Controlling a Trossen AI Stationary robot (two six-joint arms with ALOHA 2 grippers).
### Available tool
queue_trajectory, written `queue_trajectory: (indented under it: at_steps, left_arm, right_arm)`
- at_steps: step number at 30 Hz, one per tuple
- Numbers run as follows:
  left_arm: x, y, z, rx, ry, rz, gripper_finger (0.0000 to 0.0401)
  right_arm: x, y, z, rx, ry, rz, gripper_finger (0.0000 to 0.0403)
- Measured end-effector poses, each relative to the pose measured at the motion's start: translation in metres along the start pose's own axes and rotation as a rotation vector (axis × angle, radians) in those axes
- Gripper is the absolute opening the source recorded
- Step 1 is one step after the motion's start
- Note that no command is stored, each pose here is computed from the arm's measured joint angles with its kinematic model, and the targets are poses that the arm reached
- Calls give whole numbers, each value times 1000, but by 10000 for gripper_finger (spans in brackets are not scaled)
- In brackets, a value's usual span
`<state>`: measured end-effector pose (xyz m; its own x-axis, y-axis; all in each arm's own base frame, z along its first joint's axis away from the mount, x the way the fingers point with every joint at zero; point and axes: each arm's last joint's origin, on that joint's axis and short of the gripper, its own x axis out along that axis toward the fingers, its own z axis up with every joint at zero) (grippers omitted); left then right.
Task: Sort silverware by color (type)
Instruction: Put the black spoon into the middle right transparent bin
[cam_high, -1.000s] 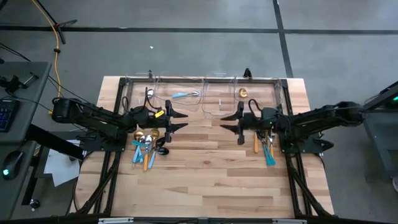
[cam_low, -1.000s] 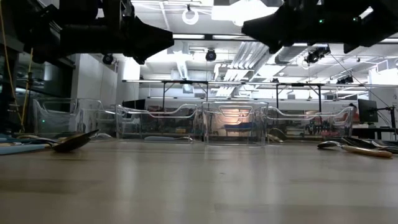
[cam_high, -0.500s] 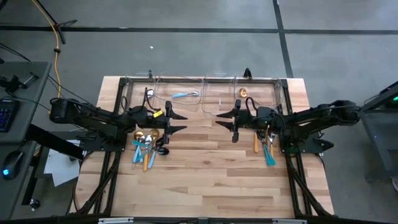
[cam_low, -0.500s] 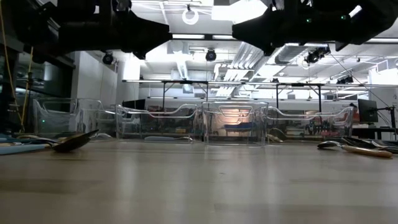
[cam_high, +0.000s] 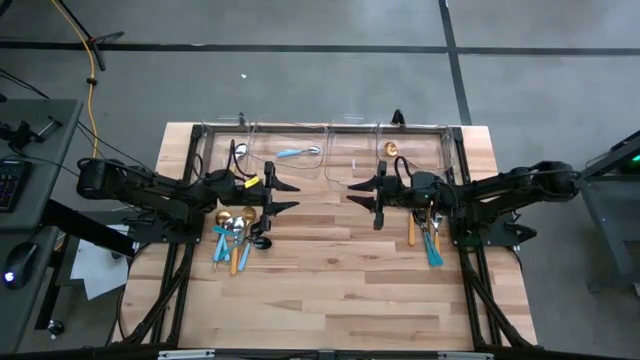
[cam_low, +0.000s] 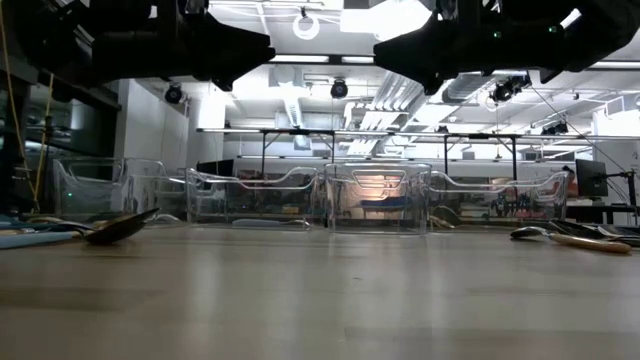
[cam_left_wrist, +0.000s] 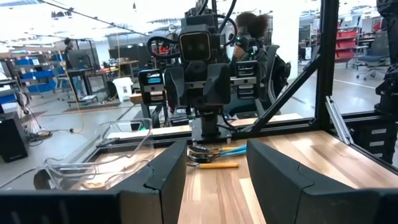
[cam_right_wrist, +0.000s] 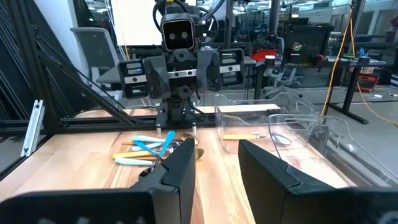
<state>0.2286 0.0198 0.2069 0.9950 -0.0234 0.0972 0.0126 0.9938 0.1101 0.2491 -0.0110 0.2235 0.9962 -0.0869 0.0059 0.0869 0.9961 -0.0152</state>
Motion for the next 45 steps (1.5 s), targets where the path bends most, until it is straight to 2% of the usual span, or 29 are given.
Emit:
queue_trajectory:
  at_steps: [24, 28, 31, 34, 40, 43, 45]
  left_arm:
    - [0, 0, -1, -2, 13, 0, 156]
    - [0, -1, -4, -78, 39, -32, 156]
    - [4, -4, -6, -179, 143, -134, 156]
    - [13, -7, 2, -255, 312, -162, 156]
    - [11, -26, 15, -380, 863, -5, 156]
    - [-2, -44, 19, -469, 1074, 91, 156]
    - [-12, -57, 18, -539, 1167, 160, 156]
  right_arm:
    - [0, 0, -3, -1, 28, 1, 108]
    - [0, 0, -3, -1, 29, 1, 108]
    - [0, 0, -4, -2, 35, 1, 108]
    - [0, 0, -4, -2, 39, 1, 108]
    - [0, 0, -5, -11, 52, 1, 108]
    - [0, 0, -5, -12, 52, 1, 108]
    - [0, 0, -5, -13, 51, 1, 108]
